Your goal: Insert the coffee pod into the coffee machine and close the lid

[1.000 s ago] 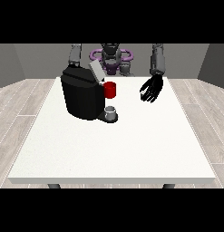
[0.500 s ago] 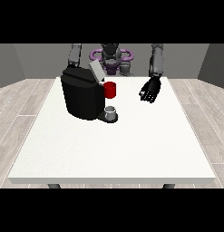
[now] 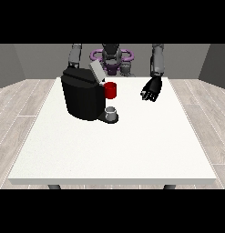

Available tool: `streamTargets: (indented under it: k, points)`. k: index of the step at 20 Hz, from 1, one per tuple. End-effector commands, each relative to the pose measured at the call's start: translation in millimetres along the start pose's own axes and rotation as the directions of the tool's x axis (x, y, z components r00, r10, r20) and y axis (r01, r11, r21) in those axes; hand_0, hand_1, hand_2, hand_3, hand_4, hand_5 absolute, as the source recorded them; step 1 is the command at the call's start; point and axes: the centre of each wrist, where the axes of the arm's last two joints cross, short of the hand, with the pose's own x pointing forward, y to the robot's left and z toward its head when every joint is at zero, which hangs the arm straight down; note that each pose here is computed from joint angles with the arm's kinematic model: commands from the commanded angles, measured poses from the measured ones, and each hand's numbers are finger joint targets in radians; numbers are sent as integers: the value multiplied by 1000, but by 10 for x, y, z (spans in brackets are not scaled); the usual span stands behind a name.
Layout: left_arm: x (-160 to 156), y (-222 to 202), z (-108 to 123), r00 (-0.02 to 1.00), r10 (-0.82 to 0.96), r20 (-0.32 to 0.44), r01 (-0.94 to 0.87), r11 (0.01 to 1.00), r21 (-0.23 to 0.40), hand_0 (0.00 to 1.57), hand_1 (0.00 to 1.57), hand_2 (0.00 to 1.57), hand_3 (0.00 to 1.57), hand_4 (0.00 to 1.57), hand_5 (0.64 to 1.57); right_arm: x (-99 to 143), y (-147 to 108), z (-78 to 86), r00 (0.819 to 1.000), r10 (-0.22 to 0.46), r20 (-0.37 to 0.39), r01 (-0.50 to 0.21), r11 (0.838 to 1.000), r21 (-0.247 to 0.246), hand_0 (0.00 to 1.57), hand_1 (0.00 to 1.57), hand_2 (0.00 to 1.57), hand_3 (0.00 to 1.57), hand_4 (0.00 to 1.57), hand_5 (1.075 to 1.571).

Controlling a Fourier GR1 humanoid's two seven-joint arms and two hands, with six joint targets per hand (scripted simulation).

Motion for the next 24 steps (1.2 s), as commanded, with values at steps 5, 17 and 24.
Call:
streamTargets:
  k: [5,17,24]
  points:
    - [261,-25,-145,979,171,109,-172,985,1,1433,1433,1423,1352,489,1571,-194,-88,103,994,59,-95,-61,998,-21,0,0,0,0,0,1571]
    - [1009,872,-421,970,169,174,-146,979,-140,1403,1403,1396,1341,598,1571,-458,-248,49,981,62,-185,-69,997,-32,0,0,0,0,0,1571]
    - [954,1459,-394,972,123,201,-130,991,23,1340,1340,1372,1351,562,1571,-166,106,11,999,39,-34,-38,999,28,0,0,0,0,0,1571]
